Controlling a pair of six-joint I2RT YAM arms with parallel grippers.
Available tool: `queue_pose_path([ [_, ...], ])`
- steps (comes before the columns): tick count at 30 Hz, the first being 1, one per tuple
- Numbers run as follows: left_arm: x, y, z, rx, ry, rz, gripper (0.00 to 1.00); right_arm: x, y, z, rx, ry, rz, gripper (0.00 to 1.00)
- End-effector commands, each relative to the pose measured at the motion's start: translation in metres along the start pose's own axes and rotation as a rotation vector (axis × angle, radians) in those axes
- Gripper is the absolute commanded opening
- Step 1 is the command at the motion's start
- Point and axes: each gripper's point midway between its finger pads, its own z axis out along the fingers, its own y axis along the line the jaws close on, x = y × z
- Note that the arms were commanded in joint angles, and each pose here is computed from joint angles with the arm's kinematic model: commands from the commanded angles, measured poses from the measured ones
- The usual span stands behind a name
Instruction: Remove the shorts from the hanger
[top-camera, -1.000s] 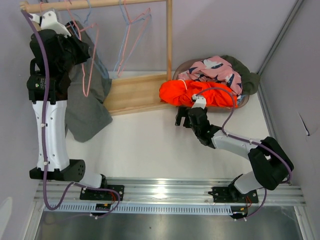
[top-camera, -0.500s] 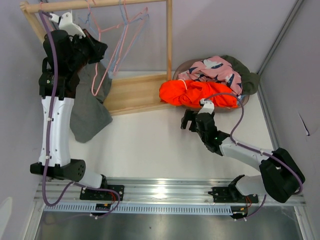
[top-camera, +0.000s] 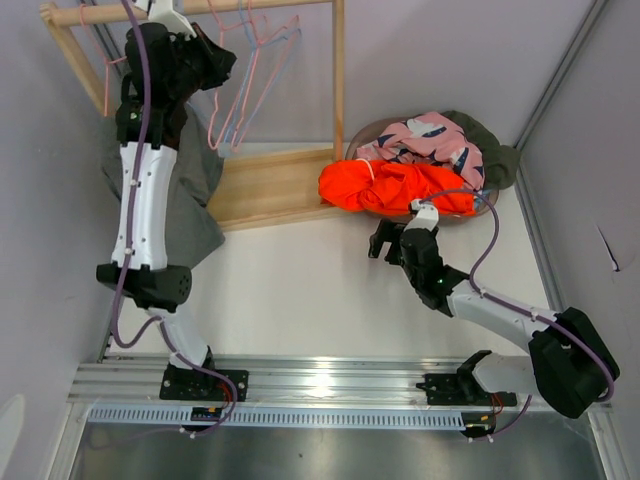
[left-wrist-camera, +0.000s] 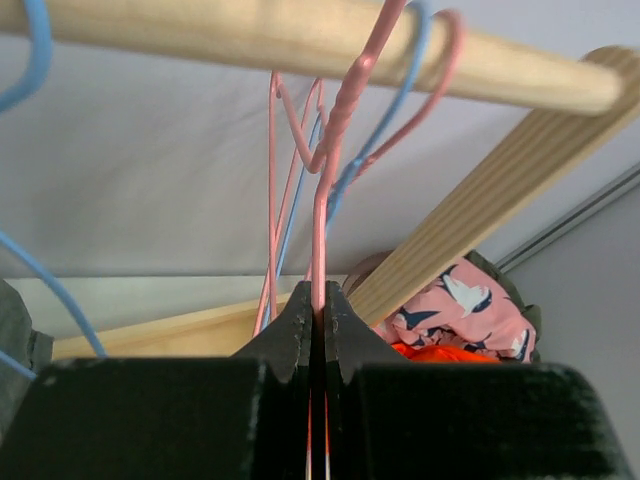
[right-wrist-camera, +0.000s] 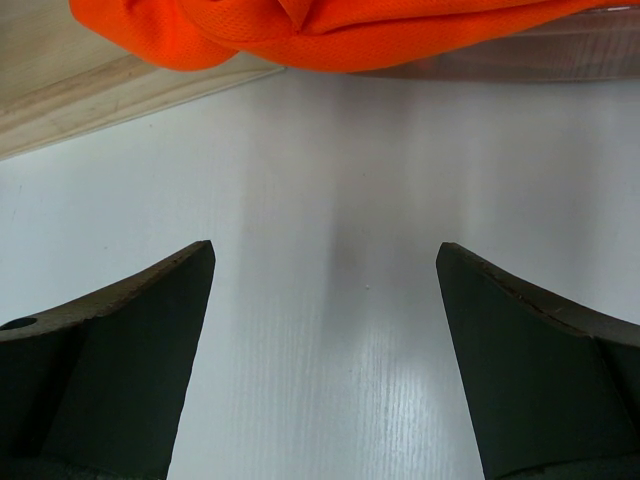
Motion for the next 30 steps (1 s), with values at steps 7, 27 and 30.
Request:
queue_pose_path([
  [7, 0.027, -0.002, 0.032, 0.023, 0.054, -0.030, 0.00, -0.014, 0.000, -0.003, -0.006, -0.052, 0.042, 0.99],
  [27, -0.021, 0.037, -0.112, -0.256, -0.054, 0.166, 0.69, -0.006, 0.002, 0.000, -0.018, -0.032, 0.022, 0.99],
  [30, -0.041, 0.075, -0.136, -0.360, -0.111, 0.129, 0.69, -0.004, 0.004, 0.000, -0.026, -0.027, 0.017, 1.00],
])
